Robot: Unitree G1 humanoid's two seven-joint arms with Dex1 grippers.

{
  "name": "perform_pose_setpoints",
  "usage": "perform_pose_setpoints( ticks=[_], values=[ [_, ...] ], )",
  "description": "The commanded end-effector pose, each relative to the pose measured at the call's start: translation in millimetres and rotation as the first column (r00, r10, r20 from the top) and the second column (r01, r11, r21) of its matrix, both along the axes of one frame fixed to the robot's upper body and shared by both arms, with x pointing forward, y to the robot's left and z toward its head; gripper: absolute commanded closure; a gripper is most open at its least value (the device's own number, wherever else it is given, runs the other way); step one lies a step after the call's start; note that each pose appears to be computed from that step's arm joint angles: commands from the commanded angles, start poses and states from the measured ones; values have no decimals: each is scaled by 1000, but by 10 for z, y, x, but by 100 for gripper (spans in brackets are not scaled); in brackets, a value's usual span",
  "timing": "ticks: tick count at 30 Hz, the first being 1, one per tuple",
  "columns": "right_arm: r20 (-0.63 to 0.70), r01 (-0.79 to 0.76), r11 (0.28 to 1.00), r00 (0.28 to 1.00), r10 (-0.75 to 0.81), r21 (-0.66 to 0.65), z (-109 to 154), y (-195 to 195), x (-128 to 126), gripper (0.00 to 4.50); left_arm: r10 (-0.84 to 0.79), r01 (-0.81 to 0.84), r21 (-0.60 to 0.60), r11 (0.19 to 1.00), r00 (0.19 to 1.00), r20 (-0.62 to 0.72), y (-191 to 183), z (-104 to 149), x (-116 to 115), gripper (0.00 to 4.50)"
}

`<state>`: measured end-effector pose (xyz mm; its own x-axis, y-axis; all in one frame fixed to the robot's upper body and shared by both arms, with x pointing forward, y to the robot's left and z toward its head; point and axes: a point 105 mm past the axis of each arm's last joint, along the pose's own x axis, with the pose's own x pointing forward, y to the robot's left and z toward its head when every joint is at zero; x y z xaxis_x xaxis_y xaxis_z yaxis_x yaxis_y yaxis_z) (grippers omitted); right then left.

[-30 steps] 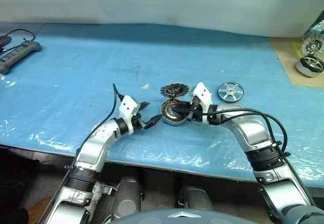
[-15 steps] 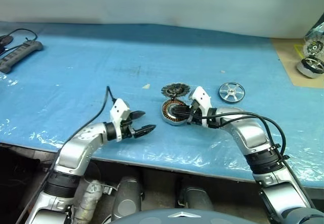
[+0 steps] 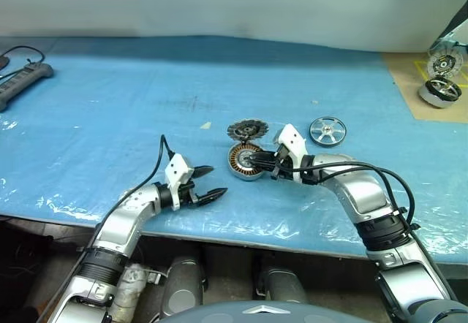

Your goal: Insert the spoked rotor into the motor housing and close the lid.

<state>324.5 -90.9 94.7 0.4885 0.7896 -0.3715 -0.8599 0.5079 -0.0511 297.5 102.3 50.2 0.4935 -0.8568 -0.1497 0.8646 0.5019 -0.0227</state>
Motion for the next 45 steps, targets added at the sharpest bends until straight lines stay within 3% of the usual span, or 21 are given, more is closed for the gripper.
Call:
perform_pose_setpoints(
  ticks=[1, 9, 17, 24, 30, 45],
  values=[
    [42, -28, 999, 999, 27, 17, 114, 71, 8, 395, 24, -24, 26, 999, 1000, -3, 9, -89, 99, 45],
    [46, -21, 1000, 999, 21, 3, 101, 67, 49, 395, 13, -13, 15, 1000, 1000, 19, -71, -29, 163, 45],
    [28, -29, 1000, 999, 29, -3, 57, 99, 40, 395, 16, -16, 18, 1000, 1000, -2, 103, -220, 47, 45],
    [29, -17, 1000, 999, 18, -8, 27, 110, 79, 395, 12, -12, 17, 1000, 1000, -7, 54, -276, 80, 45],
    [22, -31, 999, 999, 32, -10, 26, 139, 77, 395, 13, -13, 12, 1000, 1000, -11, 48, -255, 149, 45],
    [1, -20, 999, 1000, 20, -40, -105, 105, 70, 395, 5, -5, 2, 1000, 1000, -1, 11, -132, -5, 45]
  ],
)
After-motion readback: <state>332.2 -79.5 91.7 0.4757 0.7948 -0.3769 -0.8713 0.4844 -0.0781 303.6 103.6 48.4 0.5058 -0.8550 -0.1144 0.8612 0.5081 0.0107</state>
